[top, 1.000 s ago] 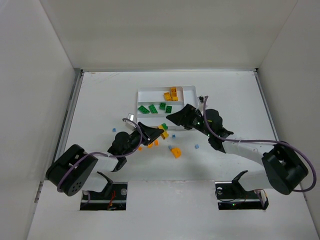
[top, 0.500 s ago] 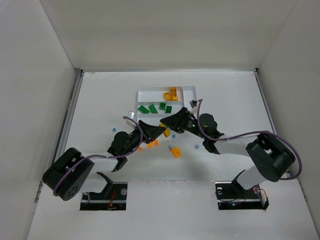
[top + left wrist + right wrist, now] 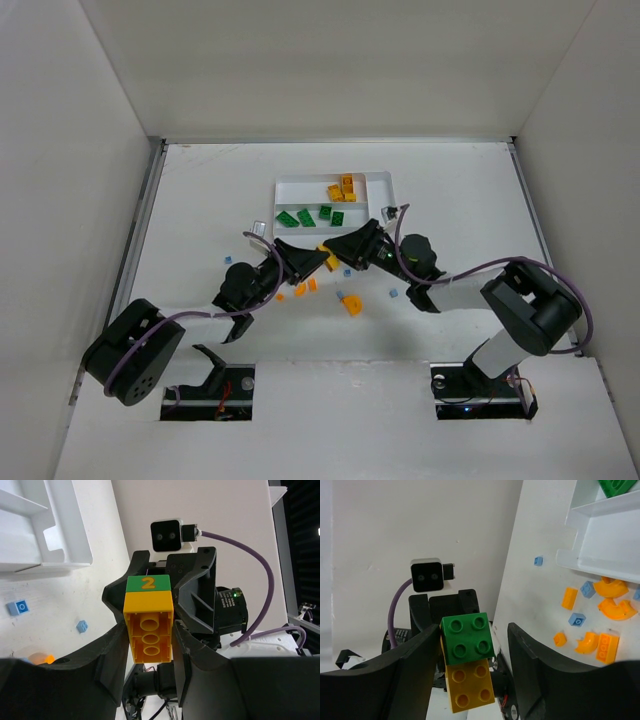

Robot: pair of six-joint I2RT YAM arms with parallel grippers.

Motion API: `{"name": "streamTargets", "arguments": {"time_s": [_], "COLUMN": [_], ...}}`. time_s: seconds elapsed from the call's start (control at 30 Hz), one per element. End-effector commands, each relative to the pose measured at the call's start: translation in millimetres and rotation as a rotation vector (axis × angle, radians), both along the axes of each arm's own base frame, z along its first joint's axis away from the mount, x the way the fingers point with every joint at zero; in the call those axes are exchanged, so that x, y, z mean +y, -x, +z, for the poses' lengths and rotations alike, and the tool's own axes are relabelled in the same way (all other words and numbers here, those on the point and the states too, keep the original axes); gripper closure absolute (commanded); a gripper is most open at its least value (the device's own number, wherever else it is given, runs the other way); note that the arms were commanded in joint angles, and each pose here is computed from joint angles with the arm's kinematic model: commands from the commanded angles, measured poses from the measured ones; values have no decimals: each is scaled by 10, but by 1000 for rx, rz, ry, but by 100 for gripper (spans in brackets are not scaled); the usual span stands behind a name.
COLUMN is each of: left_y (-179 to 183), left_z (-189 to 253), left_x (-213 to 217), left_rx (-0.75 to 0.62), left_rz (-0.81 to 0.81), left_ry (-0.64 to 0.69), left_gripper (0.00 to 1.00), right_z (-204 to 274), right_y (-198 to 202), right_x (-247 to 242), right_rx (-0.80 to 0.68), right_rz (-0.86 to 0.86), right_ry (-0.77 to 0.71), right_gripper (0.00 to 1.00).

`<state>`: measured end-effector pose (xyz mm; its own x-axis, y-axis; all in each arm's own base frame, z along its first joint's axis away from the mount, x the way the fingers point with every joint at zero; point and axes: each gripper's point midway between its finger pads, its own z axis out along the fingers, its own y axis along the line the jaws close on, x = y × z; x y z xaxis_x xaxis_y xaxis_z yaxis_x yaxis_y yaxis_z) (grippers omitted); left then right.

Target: Sort the legos into containers by color

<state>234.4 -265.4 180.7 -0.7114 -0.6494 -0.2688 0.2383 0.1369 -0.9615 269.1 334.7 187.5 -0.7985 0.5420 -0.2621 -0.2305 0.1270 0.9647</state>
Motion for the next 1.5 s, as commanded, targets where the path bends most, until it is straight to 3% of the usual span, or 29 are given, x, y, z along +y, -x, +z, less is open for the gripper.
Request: {"name": "streamTargets", "arguments": {"time_s": [0.0,0.4,0.9,1.03,1.2,1.33,1.47], "left_y": [55,45,28,-35,-104,-139,-195], "left_z": [736,766,702,681,602,501,402], "left_x": [72,64,194,232,248,275,318], "left_rx": [-239,-239,-232,-227,-203,-182,-155], "left_rz": [7,6,35,44,56,72,85], "left_ry": [166,174,167,158,139,115,99], "left_gripper": [78,78,78,78,79,79,79], "right_z": [273,420,443,59,-531,-694,-751], "right_y": [34,36,-307,-518,-879,-1073,-1281], "right_x": [-25,-80,-560,-580,-685,-722,-750], "right_rx": [-80,-124,-152,-81,11,-13,-25], "right_rz": [-6,-28,-136,-169,-260,-304,-328], "right_ry": [-73,-130,-84,74,447,723,855], "right_gripper": [41,56,60,60,59,58,57]}}
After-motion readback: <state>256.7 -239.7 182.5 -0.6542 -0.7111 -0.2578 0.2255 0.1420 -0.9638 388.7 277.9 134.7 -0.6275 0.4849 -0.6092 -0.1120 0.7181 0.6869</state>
